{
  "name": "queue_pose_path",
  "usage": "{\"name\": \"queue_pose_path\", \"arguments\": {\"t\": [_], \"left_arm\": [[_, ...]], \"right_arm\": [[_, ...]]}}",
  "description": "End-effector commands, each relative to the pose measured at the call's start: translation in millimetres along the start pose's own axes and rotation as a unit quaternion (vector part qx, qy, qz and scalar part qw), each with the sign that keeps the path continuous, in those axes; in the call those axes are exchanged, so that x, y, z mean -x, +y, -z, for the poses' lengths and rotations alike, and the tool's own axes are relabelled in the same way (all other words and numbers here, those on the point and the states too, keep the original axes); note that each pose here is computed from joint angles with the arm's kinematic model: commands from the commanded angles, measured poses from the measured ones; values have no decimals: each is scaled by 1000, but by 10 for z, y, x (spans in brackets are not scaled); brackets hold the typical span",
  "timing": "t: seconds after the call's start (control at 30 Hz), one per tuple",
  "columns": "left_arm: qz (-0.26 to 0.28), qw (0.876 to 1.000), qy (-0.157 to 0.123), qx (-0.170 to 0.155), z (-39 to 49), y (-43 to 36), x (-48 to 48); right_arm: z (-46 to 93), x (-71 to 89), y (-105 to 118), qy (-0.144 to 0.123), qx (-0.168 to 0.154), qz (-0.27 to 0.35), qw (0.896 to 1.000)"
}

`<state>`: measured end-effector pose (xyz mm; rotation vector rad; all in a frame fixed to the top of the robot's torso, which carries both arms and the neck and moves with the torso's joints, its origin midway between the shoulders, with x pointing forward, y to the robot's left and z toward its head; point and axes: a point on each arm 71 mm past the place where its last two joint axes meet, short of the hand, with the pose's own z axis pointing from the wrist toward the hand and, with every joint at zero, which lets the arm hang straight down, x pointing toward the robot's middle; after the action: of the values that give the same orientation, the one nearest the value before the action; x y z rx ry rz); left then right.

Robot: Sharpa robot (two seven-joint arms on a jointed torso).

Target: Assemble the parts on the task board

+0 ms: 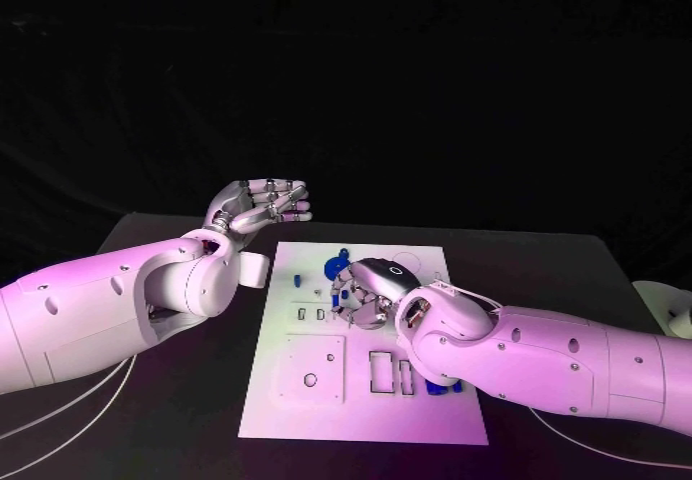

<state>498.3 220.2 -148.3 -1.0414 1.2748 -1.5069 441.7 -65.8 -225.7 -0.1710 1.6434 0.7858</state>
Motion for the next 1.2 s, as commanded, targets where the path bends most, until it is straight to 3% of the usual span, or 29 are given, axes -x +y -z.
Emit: {"name": "queue_pose_path", "arguments": {"t": [0.03, 0.47, 1.2], "left_arm": [[8, 1000, 9, 0, 0, -7, -26], [10, 1000, 13, 1, 9, -9, -55], [10, 1000, 12, 2, 19, -12, -37]], "right_arm": [[-16, -51, 7, 6, -2, 31, 1000], [-57, -222, 84, 15, 6, 35, 999], [-65, -271, 58, 17, 3, 44, 999]]}}
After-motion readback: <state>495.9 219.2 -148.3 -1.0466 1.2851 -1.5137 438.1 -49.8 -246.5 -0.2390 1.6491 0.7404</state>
